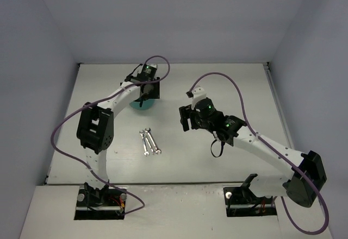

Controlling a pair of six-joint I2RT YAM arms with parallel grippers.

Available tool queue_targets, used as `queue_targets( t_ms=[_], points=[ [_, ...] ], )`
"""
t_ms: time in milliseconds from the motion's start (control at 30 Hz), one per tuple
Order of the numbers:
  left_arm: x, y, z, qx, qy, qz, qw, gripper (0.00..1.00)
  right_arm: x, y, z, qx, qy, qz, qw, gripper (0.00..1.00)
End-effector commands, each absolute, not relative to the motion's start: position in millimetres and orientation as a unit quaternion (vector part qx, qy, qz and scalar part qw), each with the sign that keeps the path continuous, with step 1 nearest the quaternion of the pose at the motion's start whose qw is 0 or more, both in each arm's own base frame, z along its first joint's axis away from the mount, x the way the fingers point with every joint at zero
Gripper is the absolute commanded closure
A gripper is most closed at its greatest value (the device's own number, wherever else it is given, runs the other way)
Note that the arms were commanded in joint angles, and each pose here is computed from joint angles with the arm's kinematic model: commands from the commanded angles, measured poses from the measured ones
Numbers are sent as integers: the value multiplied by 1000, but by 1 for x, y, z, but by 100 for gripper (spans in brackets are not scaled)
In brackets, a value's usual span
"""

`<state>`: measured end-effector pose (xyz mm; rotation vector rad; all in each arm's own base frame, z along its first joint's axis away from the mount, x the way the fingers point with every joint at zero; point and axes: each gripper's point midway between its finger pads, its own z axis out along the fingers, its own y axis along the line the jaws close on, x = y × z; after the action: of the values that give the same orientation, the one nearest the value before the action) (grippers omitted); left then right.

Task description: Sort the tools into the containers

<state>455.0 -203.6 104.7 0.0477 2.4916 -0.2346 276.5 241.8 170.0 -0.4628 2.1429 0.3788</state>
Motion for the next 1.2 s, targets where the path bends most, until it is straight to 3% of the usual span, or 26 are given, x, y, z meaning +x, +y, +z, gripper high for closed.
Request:
queue_targets(
  t_ms=[0, 433, 1167],
  points=[
    [451, -194, 162, 25, 925, -98, 366, 62, 287, 250, 193, -182, 847, 171, 469, 29],
    [430, -180, 171, 65, 925, -80, 366, 62, 283, 252, 190, -181, 849, 180, 462, 29],
    [437, -180, 174, 52, 922, -85, 375, 62, 279, 255, 187, -181, 851, 191, 454, 29]
  ],
)
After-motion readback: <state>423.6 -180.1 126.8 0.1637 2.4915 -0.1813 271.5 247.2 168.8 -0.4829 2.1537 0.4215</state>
